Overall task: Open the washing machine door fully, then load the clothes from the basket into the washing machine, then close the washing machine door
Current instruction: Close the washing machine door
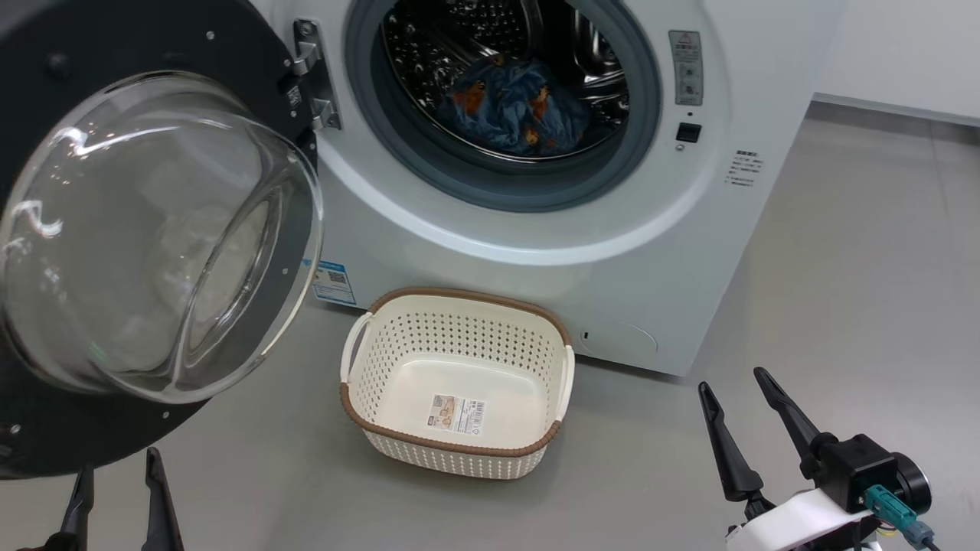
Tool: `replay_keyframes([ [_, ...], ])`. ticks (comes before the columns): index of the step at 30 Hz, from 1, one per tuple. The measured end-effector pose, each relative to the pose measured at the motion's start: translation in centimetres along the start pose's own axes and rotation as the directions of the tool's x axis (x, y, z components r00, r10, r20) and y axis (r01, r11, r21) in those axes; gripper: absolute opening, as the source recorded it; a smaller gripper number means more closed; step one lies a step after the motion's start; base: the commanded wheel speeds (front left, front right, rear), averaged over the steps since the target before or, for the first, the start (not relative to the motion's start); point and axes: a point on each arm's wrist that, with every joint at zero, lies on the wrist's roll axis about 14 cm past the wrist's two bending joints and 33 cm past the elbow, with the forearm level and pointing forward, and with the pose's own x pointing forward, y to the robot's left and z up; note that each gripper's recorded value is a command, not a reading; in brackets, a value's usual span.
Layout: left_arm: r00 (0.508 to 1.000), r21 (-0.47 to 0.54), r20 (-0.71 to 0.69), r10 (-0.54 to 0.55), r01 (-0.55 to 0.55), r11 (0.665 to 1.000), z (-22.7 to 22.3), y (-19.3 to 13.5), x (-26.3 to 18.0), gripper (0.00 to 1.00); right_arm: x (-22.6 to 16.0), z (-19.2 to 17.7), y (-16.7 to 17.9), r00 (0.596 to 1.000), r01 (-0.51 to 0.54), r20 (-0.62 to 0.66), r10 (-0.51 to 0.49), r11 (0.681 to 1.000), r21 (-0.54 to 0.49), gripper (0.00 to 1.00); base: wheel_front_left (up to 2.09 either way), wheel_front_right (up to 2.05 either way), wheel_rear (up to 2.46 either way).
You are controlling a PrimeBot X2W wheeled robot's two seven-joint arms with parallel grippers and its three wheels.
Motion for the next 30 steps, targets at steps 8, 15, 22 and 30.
replay_keyframes([
  [8, 0.987, -0.026, 0.045, 0.154, -0.153, 0.988, 1.3, 4.8, -2.4, 1.0, 2.0, -0.2, 4.6, 0.987, -0.163, -0.008, 0.163, 0.987, -0.001, 1.0, 0.0, 0.0, 0.0],
  [15, 0.97, -0.031, 0.065, 0.234, -0.232, 0.972, 1.9, 7.4, -3.9, 1.0, 3.1, -0.2, 6.4, 0.974, -0.228, -0.008, 0.228, 0.974, 0.0, 1.0, 0.0, 0.0, 0.0],
  [22, 0.962, -0.074, 0.066, 0.264, -0.259, 0.963, 1.9, 8.2, -4.1, 0.0, 3.0, -0.5, 6.5, 0.973, -0.231, -0.016, 0.231, 0.973, 0.008, 1.0, 0.0, 0.0, 0.0],
  [30, 0.846, -0.389, 0.115, 0.521, -0.444, 0.807, 3.5, 15.3, -6.5, 0.0, 3.1, -0.4, 6.4, 0.976, -0.218, -0.014, 0.219, 0.976, 0.019, 1.0, 0.0, 0.0, 0.0],
])
